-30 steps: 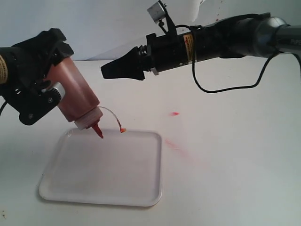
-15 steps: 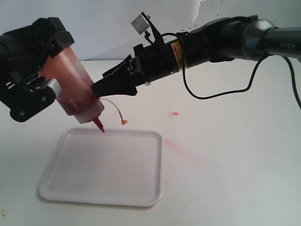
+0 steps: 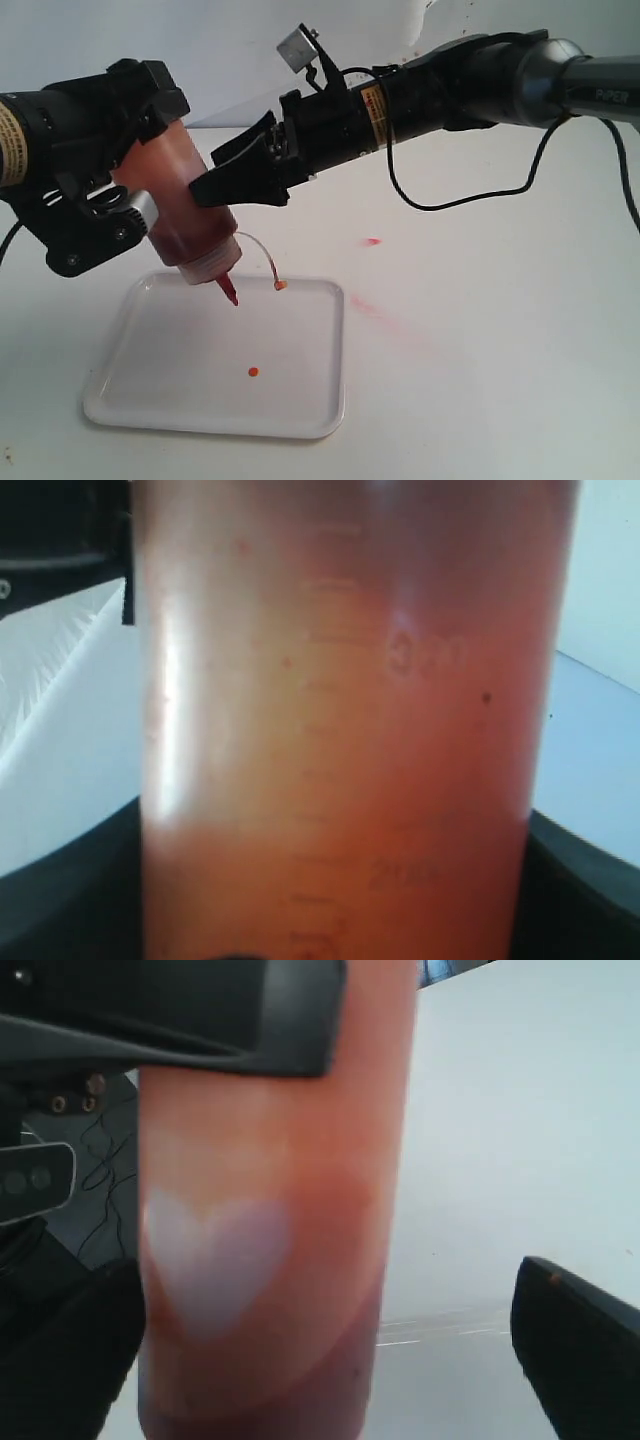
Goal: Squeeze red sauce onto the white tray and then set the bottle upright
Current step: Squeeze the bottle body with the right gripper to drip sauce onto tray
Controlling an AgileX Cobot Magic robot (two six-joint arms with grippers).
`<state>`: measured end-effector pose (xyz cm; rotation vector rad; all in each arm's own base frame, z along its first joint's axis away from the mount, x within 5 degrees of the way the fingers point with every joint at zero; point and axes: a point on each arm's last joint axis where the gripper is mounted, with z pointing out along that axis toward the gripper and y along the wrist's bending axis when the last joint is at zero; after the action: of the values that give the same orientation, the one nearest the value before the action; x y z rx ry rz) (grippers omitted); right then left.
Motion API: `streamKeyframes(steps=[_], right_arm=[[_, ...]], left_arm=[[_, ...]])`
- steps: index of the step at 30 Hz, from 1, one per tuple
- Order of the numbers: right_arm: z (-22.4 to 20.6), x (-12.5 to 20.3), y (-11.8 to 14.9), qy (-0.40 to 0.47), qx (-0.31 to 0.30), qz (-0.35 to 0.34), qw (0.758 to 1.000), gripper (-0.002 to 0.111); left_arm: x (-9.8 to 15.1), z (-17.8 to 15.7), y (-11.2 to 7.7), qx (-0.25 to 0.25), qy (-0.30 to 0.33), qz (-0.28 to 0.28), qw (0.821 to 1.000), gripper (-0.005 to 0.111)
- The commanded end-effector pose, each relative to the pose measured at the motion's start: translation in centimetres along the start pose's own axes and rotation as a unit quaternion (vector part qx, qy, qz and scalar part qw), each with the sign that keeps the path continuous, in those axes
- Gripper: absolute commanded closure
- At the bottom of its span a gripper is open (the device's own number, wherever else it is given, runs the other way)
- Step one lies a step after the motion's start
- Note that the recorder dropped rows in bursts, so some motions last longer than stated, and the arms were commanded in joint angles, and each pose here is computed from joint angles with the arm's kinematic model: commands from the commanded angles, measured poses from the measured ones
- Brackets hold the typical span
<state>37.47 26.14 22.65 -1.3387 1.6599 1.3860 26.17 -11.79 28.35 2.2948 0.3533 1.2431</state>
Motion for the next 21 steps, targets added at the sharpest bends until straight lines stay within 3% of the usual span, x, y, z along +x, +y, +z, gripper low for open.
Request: streamKeyframes(steps=[1, 7, 9, 11, 12, 14, 21], right_arm=[[2.1, -0.9, 1.6, -0.003, -0.024, -0.019, 1.0, 0.018], [3.3, -0.7, 2.1, 0.015, -0.022, -0.03, 0.999, 0.028], [3.3, -0.7, 2.1, 0.015, -0.022, -0.03, 0.999, 0.037], [3.3, -0.7, 2.1, 0.015, -0.022, -0.03, 0.999, 0.061], [3.3, -0.7, 2.1, 0.015, -0.022, -0.036, 0.999, 0.088], [3.3, -0.7, 2.0, 0.015, -0.017, -0.043, 0.999, 0.108], [3.2, -0.8, 1.9, 0.012, -0.015, -0.041, 0.999, 0.108]], left_arm=[[0.1, 0.1, 0.8, -0.03, -0.003, -0.009, 1.0, 0.107], [0.1, 0.1, 0.8, -0.03, -0.003, -0.011, 0.999, 0.107], [0.1, 0.1, 0.8, -0.03, -0.003, -0.011, 0.999, 0.107], [0.1, 0.1, 0.8, -0.03, -0.003, -0.012, 0.999, 0.107], [0.1, 0.1, 0.8, -0.03, -0.003, -0.016, 0.999, 0.107], [0.1, 0.1, 0.8, -0.03, -0.003, -0.019, 0.999, 0.107], [0.1, 0.1, 0.8, -0.03, -0.003, -0.019, 0.999, 0.107]])
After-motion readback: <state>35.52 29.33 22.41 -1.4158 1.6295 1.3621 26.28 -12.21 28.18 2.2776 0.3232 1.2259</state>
